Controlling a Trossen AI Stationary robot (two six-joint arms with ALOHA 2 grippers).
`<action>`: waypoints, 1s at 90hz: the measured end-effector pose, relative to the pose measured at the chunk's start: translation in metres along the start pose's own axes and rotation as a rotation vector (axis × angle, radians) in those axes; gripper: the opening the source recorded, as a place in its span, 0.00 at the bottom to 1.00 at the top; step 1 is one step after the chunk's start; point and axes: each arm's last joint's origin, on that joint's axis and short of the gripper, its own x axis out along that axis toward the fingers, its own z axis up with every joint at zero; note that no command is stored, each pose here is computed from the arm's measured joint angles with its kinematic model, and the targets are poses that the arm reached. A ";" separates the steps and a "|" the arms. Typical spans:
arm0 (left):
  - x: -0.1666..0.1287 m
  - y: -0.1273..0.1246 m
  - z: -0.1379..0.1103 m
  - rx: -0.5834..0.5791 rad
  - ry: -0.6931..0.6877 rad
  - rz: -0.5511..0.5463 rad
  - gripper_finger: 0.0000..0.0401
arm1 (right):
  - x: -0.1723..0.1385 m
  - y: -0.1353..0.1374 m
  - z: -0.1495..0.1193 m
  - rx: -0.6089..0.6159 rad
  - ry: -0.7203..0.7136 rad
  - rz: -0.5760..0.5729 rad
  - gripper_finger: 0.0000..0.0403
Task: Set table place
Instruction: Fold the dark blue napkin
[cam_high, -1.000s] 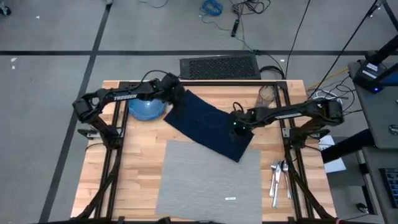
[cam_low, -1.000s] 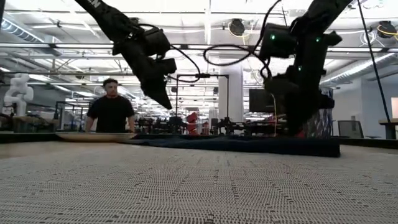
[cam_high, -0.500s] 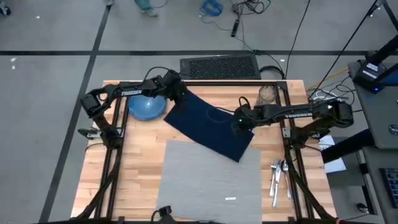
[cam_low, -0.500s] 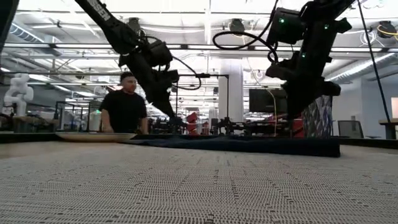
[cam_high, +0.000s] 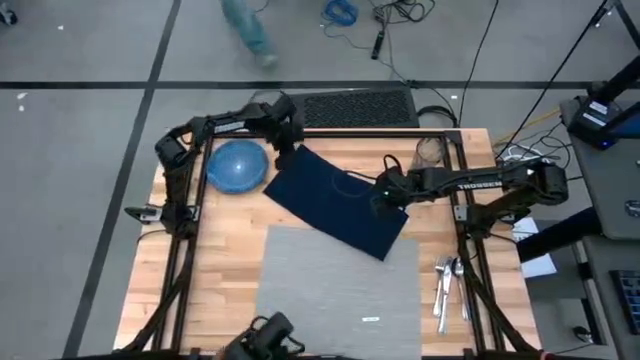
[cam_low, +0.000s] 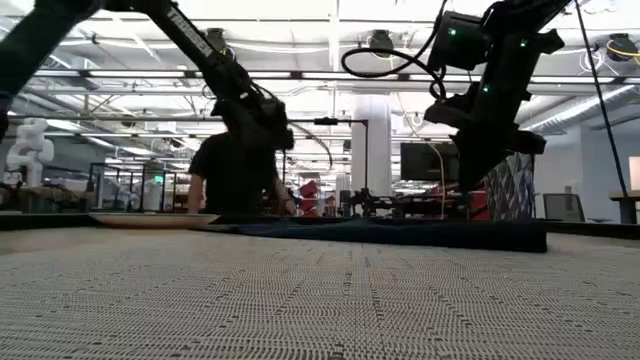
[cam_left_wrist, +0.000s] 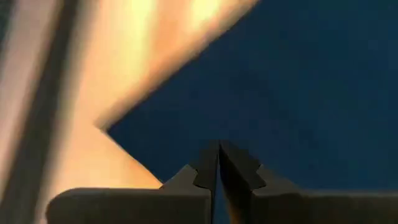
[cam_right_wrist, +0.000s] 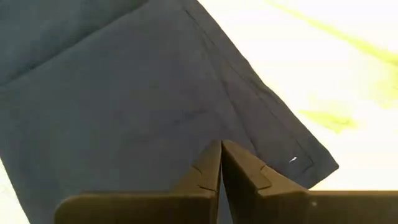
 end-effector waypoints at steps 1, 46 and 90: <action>0.002 -0.001 -0.001 0.006 0.014 -0.005 0.00 | 0.000 0.000 0.000 0.000 0.002 0.003 0.00; 0.030 -0.055 -0.016 -0.237 0.294 -0.206 0.00 | -0.004 0.012 -0.016 -0.049 0.049 0.048 0.00; 0.062 -0.130 -0.010 -0.179 0.321 -0.540 0.00 | -0.002 0.013 -0.039 -0.047 0.094 0.018 0.00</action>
